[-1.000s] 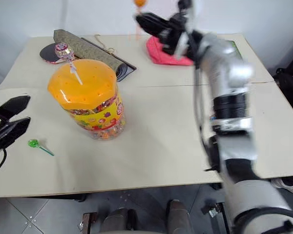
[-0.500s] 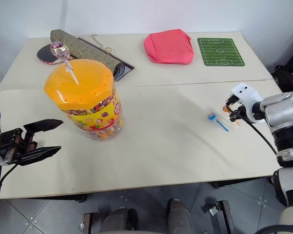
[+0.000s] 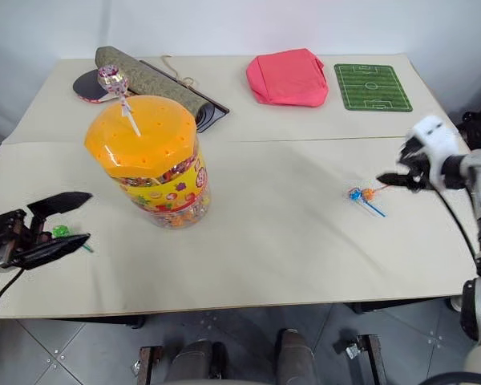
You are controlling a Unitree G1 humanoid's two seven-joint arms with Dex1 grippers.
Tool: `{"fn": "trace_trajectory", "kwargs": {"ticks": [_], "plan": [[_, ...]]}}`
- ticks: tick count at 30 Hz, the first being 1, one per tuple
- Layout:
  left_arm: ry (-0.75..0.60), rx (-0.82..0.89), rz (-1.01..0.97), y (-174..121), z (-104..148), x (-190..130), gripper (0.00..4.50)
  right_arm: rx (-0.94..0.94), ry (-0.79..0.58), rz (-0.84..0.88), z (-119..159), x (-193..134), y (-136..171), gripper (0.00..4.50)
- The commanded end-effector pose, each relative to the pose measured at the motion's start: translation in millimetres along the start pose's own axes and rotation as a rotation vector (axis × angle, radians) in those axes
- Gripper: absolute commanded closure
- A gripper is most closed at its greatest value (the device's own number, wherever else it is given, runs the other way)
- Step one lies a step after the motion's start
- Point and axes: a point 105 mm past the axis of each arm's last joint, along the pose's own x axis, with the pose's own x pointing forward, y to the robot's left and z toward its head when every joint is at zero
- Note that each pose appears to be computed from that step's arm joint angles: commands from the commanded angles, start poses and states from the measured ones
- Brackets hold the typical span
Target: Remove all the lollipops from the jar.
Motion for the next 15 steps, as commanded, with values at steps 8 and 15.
{"fn": "trace_trajectory", "kwargs": {"ticks": [8, 15], "plan": [[-0.163, 0.025, 0.143, 2, 22, -8, 0.53, -0.118, -0.622, 0.500, 154, 91, 154, 0.01], [-0.147, 0.024, 0.127, 5, 21, -6, 0.53, -0.185, -0.615, 0.595, 175, 119, 207, 0.01]]}}
